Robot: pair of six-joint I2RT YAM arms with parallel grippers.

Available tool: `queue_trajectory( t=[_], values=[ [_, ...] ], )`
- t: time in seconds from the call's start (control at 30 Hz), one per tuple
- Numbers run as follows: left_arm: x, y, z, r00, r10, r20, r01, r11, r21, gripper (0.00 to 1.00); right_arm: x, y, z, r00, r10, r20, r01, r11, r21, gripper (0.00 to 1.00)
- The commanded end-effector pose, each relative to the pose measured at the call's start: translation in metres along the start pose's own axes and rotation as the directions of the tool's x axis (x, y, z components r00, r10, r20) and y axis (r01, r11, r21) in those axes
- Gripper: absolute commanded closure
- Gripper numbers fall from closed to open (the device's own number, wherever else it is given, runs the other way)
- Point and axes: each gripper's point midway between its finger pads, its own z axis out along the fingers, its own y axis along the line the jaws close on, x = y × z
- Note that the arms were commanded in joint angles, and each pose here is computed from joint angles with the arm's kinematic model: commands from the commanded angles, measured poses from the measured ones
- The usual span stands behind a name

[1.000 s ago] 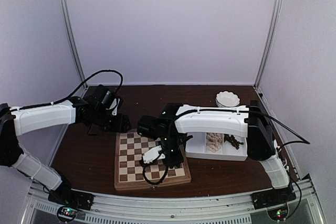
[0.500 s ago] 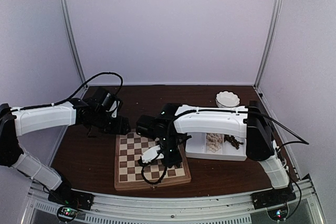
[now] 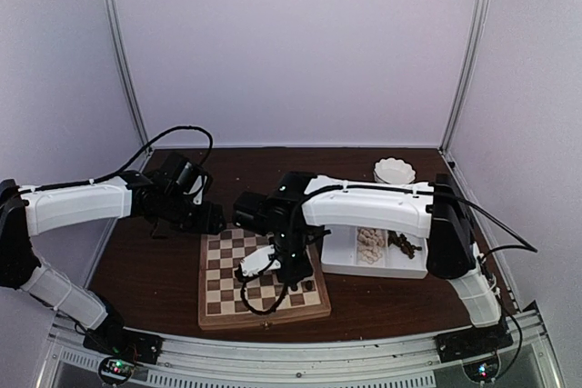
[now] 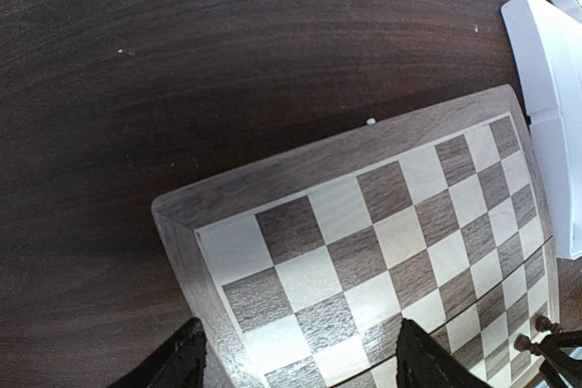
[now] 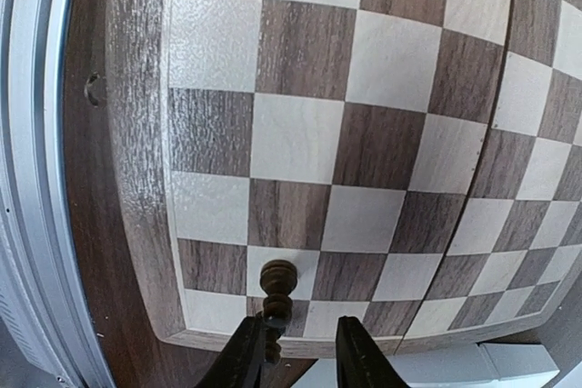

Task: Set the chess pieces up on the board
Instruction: Place the pawn at b7, then pick up the pawn from the storage box.

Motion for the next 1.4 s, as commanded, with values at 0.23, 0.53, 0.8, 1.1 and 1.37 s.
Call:
queue_trajectory(
  t=[0.23, 0.53, 0.8, 1.1, 1.37],
  values=[
    [-0.031, -0.018, -0.009, 0.996, 0.006, 0.087, -0.011, 0.998, 0.063, 0.28, 0.103, -0.042, -0.094, 0.949, 0.262, 0.176, -0.286, 0.949, 0.130, 0.69],
    [-0.045, -0.037, -0.006, 0.995, -0.004, 0.095, -0.010, 0.990, 0.140, 0.30, 0.267, -0.052, -0.055, 0.730, 0.670, 0.134, -0.683, 0.715, 0.147, 0.73],
    [-0.050, -0.044, -0.007, 0.996, -0.009, 0.087, -0.005, 0.987, 0.160, 0.31, 0.302, -0.023, -0.001, 0.658, 0.753, -0.006, -0.748, 0.655, 0.110, 0.82],
    [-0.052, -0.045, -0.007, 0.996, -0.006, 0.084, -0.007, 0.988, 0.156, 0.31, 0.323, -0.018, 0.019, 0.613, 0.787, -0.063, -0.785, 0.616, 0.062, 0.85],
    [-0.050, -0.038, -0.010, 0.996, -0.015, 0.093, 0.003, 0.991, 0.131, 0.31, 0.319, -0.007, 0.036, 0.606, 0.790, -0.097, -0.793, 0.609, 0.002, 0.79]
  ],
)
